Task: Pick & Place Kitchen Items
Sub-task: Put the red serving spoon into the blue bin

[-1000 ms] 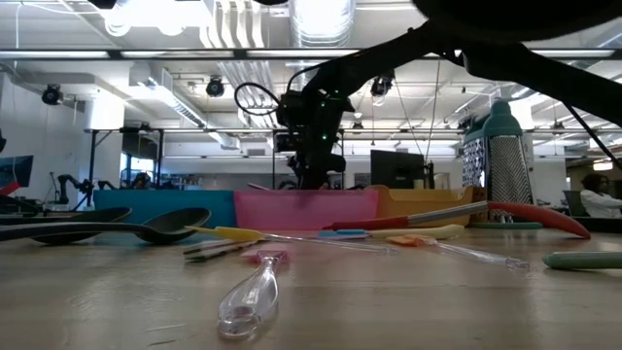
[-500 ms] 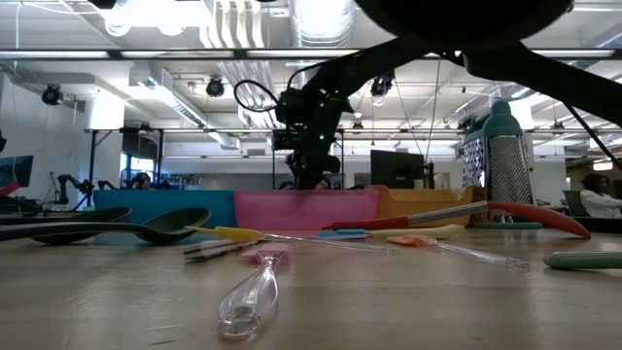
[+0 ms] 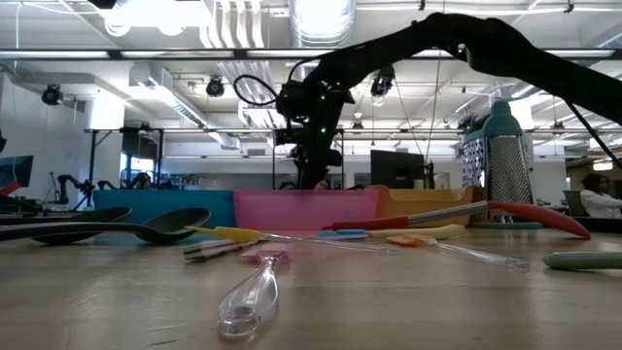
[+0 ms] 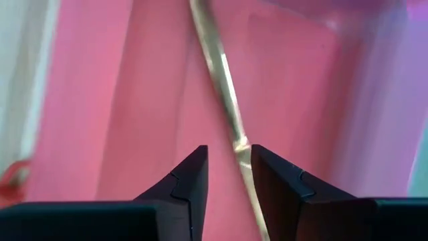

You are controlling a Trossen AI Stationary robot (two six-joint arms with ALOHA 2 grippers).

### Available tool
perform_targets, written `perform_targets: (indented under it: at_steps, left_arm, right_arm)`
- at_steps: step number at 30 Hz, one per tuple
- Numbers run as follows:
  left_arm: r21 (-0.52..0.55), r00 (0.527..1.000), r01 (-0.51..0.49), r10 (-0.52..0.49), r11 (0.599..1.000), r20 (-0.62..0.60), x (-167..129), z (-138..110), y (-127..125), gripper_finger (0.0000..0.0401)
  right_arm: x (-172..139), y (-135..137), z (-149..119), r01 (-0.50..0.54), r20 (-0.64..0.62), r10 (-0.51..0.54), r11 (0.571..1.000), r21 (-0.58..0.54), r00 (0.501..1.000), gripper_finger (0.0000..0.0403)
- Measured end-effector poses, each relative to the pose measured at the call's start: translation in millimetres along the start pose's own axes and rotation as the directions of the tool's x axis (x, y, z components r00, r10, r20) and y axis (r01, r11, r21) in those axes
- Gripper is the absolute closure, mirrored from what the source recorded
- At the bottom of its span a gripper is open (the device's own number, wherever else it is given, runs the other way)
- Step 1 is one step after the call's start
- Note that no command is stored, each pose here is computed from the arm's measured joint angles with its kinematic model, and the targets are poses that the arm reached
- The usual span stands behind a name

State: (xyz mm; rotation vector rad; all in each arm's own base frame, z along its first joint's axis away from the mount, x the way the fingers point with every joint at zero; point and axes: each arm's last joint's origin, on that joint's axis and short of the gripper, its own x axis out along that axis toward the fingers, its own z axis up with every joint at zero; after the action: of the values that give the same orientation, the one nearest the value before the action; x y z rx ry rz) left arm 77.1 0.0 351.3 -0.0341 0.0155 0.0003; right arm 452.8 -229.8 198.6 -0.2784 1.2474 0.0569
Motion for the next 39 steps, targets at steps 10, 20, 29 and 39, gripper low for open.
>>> perform_targets:
  at_steps: [10, 20, 29, 39]
  left_arm:
    - [0.000, 1.000, 0.000, 0.000, 1.000, 0.000, 0, 0, 0, 0.0353]
    - [0.000, 1.000, 0.000, 0.000, 1.000, 0.000, 0, 0, 0, 0.0353]
    - [0.000, 1.000, -0.001, 0.001, 1.000, 0.000, 0, 0, 0, 0.0353]
    - [0.000, 1.000, -0.001, 0.001, 1.000, 0.000, 0, 0, 0, 0.0353]
  right_arm:
    - [-31, 22, 3, -0.061, -0.066, 0.065, 0.996, 0.067, 0.996, 0.0319]
    - [-78, 54, 11, -0.092, -0.103, 0.109, 0.983, 0.156, 0.989, 0.0349]
    - [-132, 87, 19, -0.096, -0.067, 0.105, 0.987, 0.131, 0.992, 0.0359]
    - [-193, 120, 17, -0.086, 0.013, 0.085, 0.975, 0.205, 0.996, 0.0358]
